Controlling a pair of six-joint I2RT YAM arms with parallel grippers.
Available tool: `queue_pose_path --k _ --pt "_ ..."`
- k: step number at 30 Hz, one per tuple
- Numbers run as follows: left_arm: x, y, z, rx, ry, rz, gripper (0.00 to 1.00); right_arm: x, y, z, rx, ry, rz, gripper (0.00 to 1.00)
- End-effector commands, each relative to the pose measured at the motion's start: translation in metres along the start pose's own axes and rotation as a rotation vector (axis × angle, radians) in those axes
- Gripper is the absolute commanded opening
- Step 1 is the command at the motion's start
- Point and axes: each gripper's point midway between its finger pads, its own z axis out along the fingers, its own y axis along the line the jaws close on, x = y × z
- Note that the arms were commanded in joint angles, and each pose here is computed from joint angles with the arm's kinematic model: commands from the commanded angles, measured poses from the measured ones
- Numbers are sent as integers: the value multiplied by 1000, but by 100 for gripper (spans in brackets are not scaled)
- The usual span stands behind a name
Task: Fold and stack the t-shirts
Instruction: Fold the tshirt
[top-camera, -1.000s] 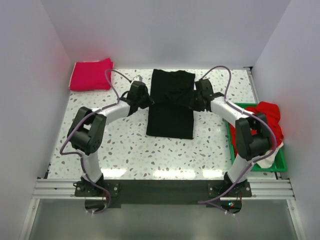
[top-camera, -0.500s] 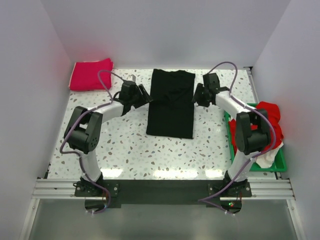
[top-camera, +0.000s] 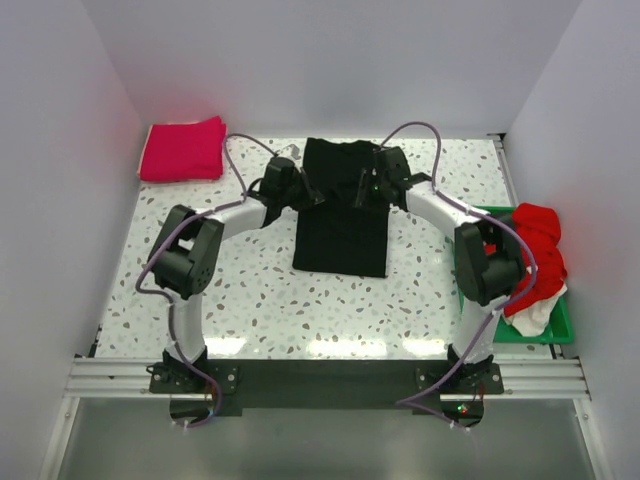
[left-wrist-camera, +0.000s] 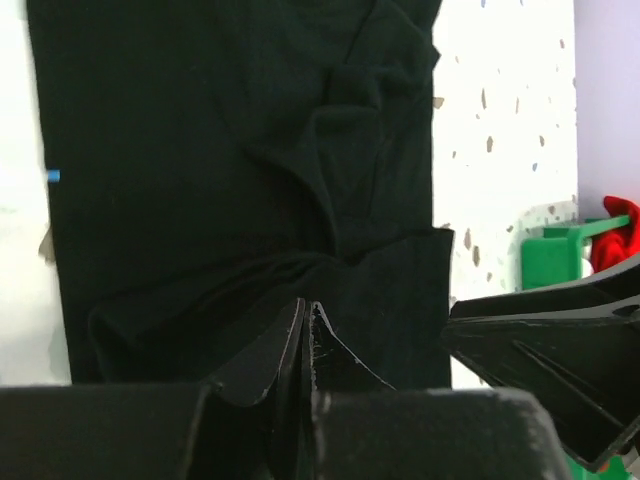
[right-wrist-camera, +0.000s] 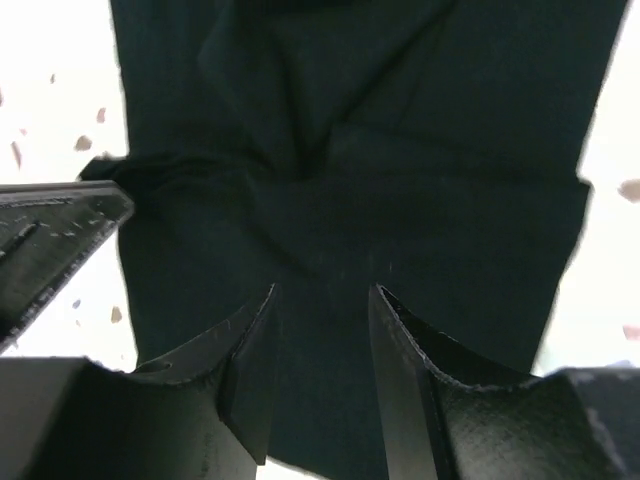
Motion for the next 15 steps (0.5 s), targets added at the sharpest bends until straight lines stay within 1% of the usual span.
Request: queue_pose_path --k 1,2,3,4,5,6,8,9,12,15 --pt "-12 -7 21 42 5 25 5 -30 22 11 -80 -29 -4 43" --pt "-19 -10 25 47 -2 29 5 -25 20 23 -74 -3 -3 43" --pt "-14 -1 34 31 16 25 5 -26 20 28 -72 0 -1 43" --pt "-14 4 37 22 21 22 4 -37 26 29 -84 -18 -5 43" --pt "-19 3 40 24 19 21 4 -29 21 42 -68 20 -1 43" --pt "-16 15 47 9 31 12 4 -29 20 46 -63 28 -3 42" --pt "-19 20 51 4 28 3 4 -33 19 52 -60 28 -4 42" --pt "-19 32 54 -13 30 -3 4 -30 15 60 -53 42 0 42" --pt "-23 46 60 -24 27 -13 5 -29 3 72 -37 52 18 41" --pt "-27 52 63 -7 21 -17 7 -31 -8 79 -31 57 39 41"
